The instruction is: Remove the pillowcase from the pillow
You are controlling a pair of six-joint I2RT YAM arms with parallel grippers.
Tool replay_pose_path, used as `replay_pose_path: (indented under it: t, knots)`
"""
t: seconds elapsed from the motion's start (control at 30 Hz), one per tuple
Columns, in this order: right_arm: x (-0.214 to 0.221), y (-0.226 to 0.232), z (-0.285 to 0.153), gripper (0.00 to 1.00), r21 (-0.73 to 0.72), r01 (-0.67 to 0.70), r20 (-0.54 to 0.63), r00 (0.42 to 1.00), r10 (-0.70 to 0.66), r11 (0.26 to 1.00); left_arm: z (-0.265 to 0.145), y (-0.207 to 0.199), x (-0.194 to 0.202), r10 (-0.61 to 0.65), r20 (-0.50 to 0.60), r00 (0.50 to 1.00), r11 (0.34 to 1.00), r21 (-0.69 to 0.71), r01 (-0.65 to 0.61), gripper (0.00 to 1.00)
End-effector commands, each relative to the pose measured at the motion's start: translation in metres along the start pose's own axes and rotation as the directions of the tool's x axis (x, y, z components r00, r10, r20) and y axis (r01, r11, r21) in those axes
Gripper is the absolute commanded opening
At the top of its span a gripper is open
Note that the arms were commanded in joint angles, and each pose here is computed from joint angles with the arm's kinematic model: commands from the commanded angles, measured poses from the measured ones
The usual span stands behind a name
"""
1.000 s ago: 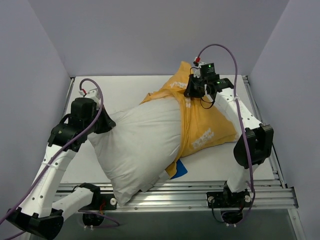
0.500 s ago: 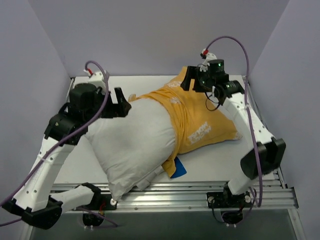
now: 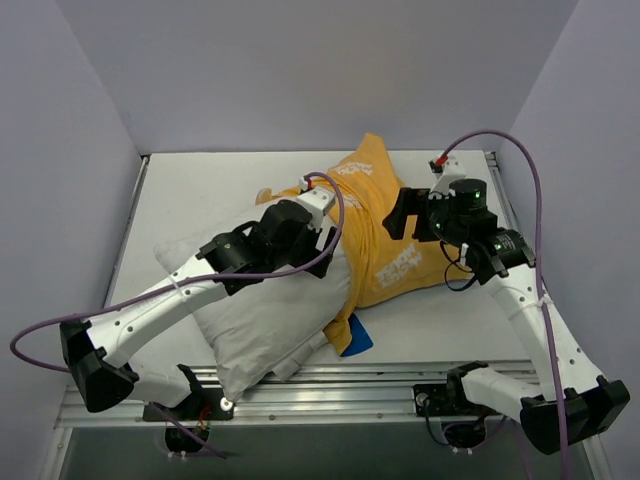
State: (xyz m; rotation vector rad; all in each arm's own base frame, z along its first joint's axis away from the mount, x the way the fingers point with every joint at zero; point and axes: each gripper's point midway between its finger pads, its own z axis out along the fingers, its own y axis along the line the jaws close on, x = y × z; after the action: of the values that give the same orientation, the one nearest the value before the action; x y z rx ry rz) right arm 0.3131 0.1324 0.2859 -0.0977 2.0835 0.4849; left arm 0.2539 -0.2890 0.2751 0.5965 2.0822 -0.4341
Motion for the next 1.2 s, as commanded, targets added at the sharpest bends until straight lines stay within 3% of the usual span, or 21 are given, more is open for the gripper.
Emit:
replay_pose_path:
  t: [0.0, 0.2, 0.27, 0.33, 0.37, 0.47, 0.53, 0.6, 0.67, 0.7, 0.73, 0.83, 0.87, 0.93, 1.0, 1.1, 1.17]
  knots:
    - [0.032, 0.017, 0.000, 0.89, -0.096, -0.014, -0.068, 0.998, 0.007, 0.995, 0.018, 0.006, 0.003, 0.016, 0.008, 1.000, 0.998, -0.058, -0.016, 0.94]
    - [0.092, 0.049, 0.018, 0.89, -0.160, -0.064, -0.172, 0.984, 0.035, 0.985, 0.049, 0.003, 0.070, -0.021, -0.163, 0.986, 0.996, -0.088, 0.006, 0.94]
    - [0.106, 0.059, 0.025, 0.89, -0.160, -0.057, -0.190, 0.982, 0.026, 0.985, 0.055, 0.006, 0.088, -0.043, -0.199, 0.979, 0.993, -0.114, 0.021, 1.00]
    - [0.131, 0.068, 0.031, 0.89, -0.149, -0.059, -0.224, 0.974, 0.024, 0.987, 0.062, 0.008, 0.097, -0.080, -0.204, 0.976, 0.990, -0.133, 0.053, 0.80]
    - [0.137, 0.071, 0.038, 0.88, -0.147, -0.064, -0.224, 0.974, 0.030, 0.987, 0.065, 0.012, 0.100, -0.097, -0.208, 0.973, 0.987, -0.147, 0.067, 0.47]
    - [0.164, 0.071, 0.051, 0.86, -0.105, -0.078, -0.259, 0.965, 0.048, 0.991, 0.069, 0.019, 0.103, -0.124, -0.217, 0.968, 0.981, -0.173, 0.087, 0.03]
    - [0.170, 0.060, 0.058, 0.79, -0.037, -0.074, -0.254, 0.965, 0.063, 0.997, 0.059, 0.021, 0.087, -0.139, -0.208, 0.968, 0.978, -0.181, 0.102, 0.02]
    - [0.173, 0.052, 0.064, 0.64, 0.007, -0.054, -0.256, 0.965, 0.054, 0.999, 0.040, 0.027, 0.068, -0.134, -0.171, 0.976, 0.977, -0.190, 0.101, 0.02]
    - [0.160, 0.032, 0.066, 0.35, 0.099, -0.004, -0.223, 0.975, 0.026, 0.995, 0.022, 0.034, 0.037, -0.142, -0.104, 0.984, 0.973, -0.196, 0.119, 0.02]
    - [0.153, 0.023, 0.066, 0.10, 0.135, 0.008, -0.210, 0.977, 0.020, 0.991, 0.006, 0.052, 0.029, -0.155, -0.092, 0.984, 0.965, -0.230, 0.130, 0.02]
    - [0.145, 0.011, 0.065, 0.02, 0.179, 0.013, -0.198, 0.980, 0.023, 0.984, -0.006, 0.061, 0.011, -0.169, -0.052, 0.984, 0.959, -0.237, 0.152, 0.02]
    - [0.109, -0.054, 0.058, 0.00, 0.351, -0.040, -0.141, 0.985, 0.095, 0.935, -0.042, 0.102, -0.005, -0.224, -0.019, 0.974, 0.941, -0.266, 0.211, 0.02]
    - [0.097, -0.096, 0.049, 0.00, 0.452, -0.094, -0.104, 0.982, 0.157, 0.887, -0.054, 0.111, -0.013, -0.234, 0.005, 0.972, 0.937, -0.267, 0.227, 0.02]
    - [0.077, -0.133, 0.037, 0.00, 0.512, -0.180, -0.041, 0.972, 0.233, 0.840, -0.079, 0.124, -0.014, -0.237, 0.015, 0.971, 0.938, -0.258, 0.233, 0.02]
    - [0.063, -0.176, 0.021, 0.00, 0.539, -0.308, 0.044, 0.940, 0.339, 0.784, -0.104, 0.145, -0.010, -0.272, 0.031, 0.962, 0.920, -0.286, 0.269, 0.02]
    - [0.052, -0.200, 0.013, 0.00, 0.518, -0.475, 0.158, 0.871, 0.465, 0.712, -0.120, 0.152, 0.007, -0.345, 0.016, 0.939, 0.907, -0.253, 0.337, 0.02]
    - [0.051, -0.196, 0.021, 0.00, 0.454, -0.517, 0.174, 0.850, 0.497, 0.725, -0.119, 0.143, 0.019, -0.370, -0.016, 0.929, 0.909, -0.211, 0.358, 0.02]
